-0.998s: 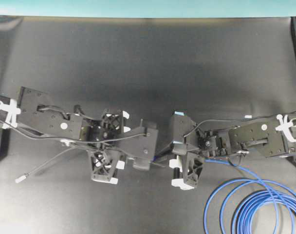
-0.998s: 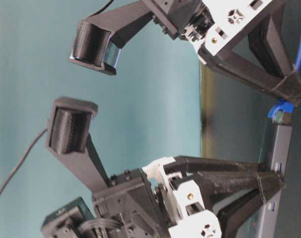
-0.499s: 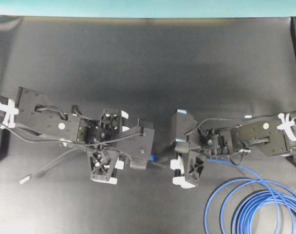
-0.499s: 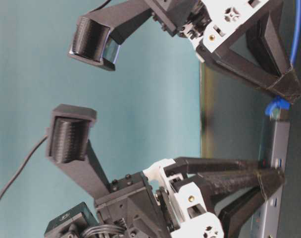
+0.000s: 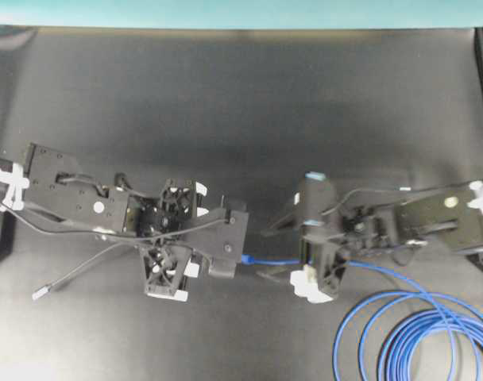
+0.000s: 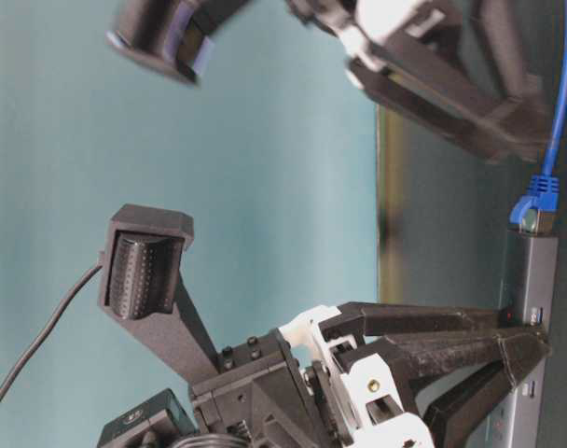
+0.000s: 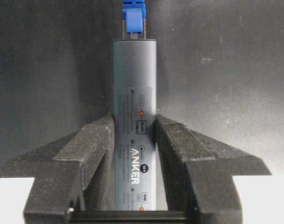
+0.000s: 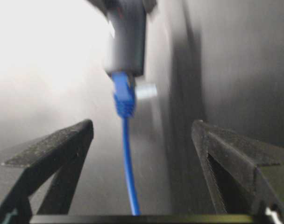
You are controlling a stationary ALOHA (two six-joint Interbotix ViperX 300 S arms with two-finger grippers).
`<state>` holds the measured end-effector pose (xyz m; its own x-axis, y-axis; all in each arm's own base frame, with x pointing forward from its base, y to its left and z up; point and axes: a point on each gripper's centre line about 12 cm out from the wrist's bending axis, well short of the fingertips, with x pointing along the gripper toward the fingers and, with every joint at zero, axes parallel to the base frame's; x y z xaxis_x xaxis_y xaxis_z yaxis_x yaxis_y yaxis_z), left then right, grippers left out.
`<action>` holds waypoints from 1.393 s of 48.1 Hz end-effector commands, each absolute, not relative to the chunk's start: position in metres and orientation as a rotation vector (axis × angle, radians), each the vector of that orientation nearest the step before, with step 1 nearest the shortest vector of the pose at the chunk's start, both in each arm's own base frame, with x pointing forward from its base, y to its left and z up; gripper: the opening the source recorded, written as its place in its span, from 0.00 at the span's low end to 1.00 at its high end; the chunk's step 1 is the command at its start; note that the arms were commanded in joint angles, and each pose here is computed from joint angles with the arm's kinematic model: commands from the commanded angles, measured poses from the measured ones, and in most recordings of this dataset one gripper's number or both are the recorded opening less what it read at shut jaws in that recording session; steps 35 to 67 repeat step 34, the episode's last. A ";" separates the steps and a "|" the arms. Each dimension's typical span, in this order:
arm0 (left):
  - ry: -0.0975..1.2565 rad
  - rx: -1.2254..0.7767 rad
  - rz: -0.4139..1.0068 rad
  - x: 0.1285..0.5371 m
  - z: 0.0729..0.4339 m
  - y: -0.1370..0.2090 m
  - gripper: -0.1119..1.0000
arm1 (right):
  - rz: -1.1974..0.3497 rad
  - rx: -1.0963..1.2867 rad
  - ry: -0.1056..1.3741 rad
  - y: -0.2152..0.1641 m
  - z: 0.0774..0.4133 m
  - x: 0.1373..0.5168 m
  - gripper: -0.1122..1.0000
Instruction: Insert the LAN cable into the hub.
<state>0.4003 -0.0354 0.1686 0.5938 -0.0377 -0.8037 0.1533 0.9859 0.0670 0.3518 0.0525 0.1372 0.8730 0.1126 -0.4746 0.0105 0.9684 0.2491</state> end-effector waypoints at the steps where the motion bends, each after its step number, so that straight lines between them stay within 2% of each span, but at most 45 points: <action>1: 0.899 0.135 -0.108 0.401 0.177 -0.034 0.36 | 0.058 0.266 0.427 0.051 0.152 0.348 0.84; 9: 0.910 0.130 -0.105 0.401 0.173 -0.034 0.36 | 0.043 0.299 0.350 0.045 0.159 0.335 0.84; 18: 0.916 0.126 -0.099 0.400 0.171 -0.031 0.37 | 0.025 0.318 0.339 0.041 0.158 0.325 0.84; 20: 0.916 0.123 -0.093 0.400 0.171 -0.029 0.44 | 0.027 0.316 0.340 0.042 0.157 0.323 0.84; 26: 0.917 0.120 -0.088 0.398 0.171 -0.026 0.77 | 0.021 0.314 0.342 0.039 0.156 0.320 0.84; 28: 0.921 0.120 -0.086 0.398 0.170 -0.025 0.84 | 0.019 0.315 0.341 0.039 0.156 0.319 0.84; 30: 0.918 0.120 -0.086 0.397 0.171 -0.025 0.87 | 0.019 0.314 0.341 0.038 0.157 0.318 0.84; 67: 0.908 0.123 -0.084 0.396 0.176 -0.023 0.85 | 0.018 0.313 0.336 0.037 0.158 0.315 0.84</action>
